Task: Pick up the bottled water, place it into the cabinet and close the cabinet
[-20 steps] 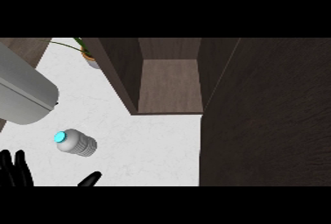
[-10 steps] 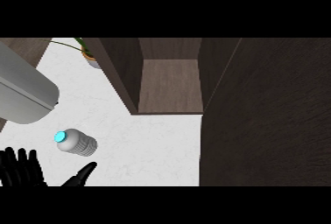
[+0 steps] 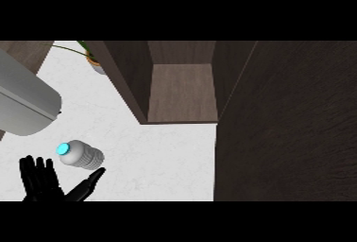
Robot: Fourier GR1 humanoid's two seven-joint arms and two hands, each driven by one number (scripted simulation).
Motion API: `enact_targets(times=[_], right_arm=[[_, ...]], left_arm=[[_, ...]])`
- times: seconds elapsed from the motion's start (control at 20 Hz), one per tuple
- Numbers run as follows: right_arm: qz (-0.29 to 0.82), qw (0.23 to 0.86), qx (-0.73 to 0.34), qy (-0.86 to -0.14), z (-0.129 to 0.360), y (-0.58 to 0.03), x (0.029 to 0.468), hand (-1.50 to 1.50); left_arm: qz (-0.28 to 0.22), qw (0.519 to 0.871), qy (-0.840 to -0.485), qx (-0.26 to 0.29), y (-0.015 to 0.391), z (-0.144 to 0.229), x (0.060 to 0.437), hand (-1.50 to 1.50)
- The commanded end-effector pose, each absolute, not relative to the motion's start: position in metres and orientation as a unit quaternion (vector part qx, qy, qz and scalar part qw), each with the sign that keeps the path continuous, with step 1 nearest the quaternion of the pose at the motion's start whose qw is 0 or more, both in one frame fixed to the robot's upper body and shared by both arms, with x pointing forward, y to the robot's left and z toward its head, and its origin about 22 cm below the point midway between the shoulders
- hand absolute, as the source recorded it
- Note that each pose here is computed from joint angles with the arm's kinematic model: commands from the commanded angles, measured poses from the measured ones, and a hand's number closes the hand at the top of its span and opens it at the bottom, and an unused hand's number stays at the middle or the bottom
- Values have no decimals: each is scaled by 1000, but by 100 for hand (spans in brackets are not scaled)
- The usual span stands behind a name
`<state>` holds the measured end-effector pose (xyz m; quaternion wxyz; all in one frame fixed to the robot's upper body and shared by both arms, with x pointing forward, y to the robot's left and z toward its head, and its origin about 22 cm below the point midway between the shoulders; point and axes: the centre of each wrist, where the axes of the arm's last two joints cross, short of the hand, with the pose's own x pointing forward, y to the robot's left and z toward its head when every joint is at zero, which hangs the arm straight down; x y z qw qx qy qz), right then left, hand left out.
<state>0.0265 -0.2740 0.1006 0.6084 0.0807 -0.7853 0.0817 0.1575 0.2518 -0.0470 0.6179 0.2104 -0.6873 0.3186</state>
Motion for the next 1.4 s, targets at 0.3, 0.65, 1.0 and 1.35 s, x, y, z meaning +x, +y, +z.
enact_targets(times=[0.3,0.65,1.0,1.35], right_arm=[[81,581,81,-806,149,-269,9,-150],[83,576,74,-810,128,-270,14,-150],[87,569,74,-815,139,-274,4,-150],[94,572,66,-812,144,-273,-1,-150]], left_arm=[[340,614,-679,215,285,-99,172,-150],[335,615,-675,231,277,-134,189,-150],[361,591,-695,193,285,-153,183,-150],[382,571,-716,125,295,-151,205,-150]])
